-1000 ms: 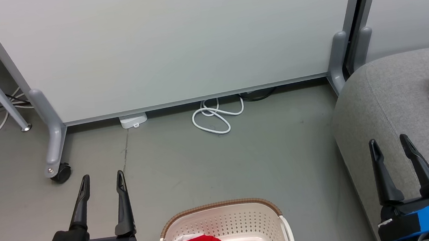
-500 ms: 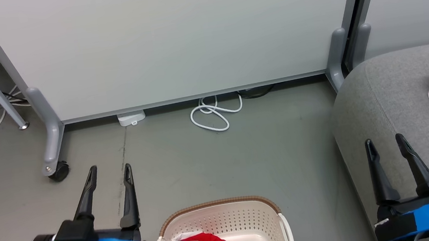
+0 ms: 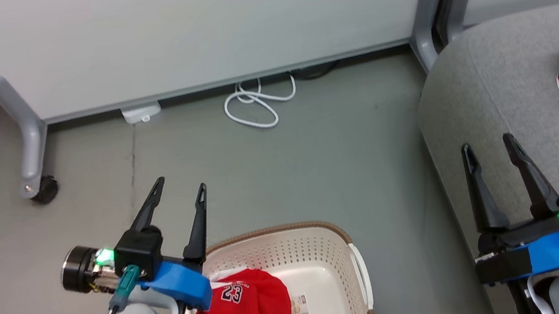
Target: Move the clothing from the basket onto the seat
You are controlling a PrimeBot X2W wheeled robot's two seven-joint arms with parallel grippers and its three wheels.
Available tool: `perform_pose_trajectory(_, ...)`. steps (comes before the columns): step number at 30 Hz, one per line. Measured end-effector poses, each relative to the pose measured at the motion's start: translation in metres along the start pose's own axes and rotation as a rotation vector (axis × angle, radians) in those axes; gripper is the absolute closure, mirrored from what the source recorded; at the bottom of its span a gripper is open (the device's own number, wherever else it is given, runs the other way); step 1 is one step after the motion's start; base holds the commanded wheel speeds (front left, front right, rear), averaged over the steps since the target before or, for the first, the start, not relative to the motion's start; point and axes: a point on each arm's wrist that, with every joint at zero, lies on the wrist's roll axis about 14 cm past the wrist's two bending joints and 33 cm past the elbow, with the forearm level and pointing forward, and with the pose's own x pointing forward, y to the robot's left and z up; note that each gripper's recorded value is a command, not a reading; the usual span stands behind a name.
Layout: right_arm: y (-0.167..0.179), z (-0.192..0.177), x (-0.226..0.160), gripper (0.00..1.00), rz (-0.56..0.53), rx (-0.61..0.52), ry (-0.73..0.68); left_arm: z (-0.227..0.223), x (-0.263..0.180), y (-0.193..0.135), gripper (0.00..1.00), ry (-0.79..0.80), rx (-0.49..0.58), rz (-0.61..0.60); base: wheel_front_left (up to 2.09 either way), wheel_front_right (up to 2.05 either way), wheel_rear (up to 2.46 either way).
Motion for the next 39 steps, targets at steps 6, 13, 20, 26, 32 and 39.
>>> perform_pose_trajectory(6, -0.005, -0.010, 0.016, 0.00, 0.004, -0.013, 0.015, -0.033, 0.020, -0.014, 0.00, 0.100, 0.014, -0.075, 0.00, 0.00, 0.00)
perform_pose_trajectory(13, -0.011, -0.031, 0.037, 0.00, 0.014, -0.030, 0.046, -0.087, 0.035, -0.038, 0.00, 0.249, 0.051, -0.202, 0.00, 0.00, 0.00)
perform_pose_trajectory(20, -0.018, -0.053, 0.052, 0.00, 0.021, -0.044, 0.082, -0.141, 0.035, -0.048, 0.00, 0.405, 0.105, -0.305, 0.00, 0.00, 0.00)
perform_pose_trajectory(26, -0.021, -0.071, 0.063, 0.00, 0.030, -0.052, 0.109, -0.185, 0.027, -0.055, 0.00, 0.532, 0.163, -0.402, 0.00, 0.00, 0.00)
perform_pose_trajectory(32, -0.028, -0.088, 0.072, 0.00, 0.029, -0.063, 0.129, -0.224, 0.025, -0.050, 0.00, 0.647, 0.209, -0.457, 0.00, 0.00, 0.00)
perform_pose_trajectory(39, -0.036, -0.114, 0.080, 0.00, 0.023, -0.078, 0.164, -0.272, 0.016, -0.041, 0.00, 0.814, 0.290, -0.523, 0.00, 0.00, 0.00)
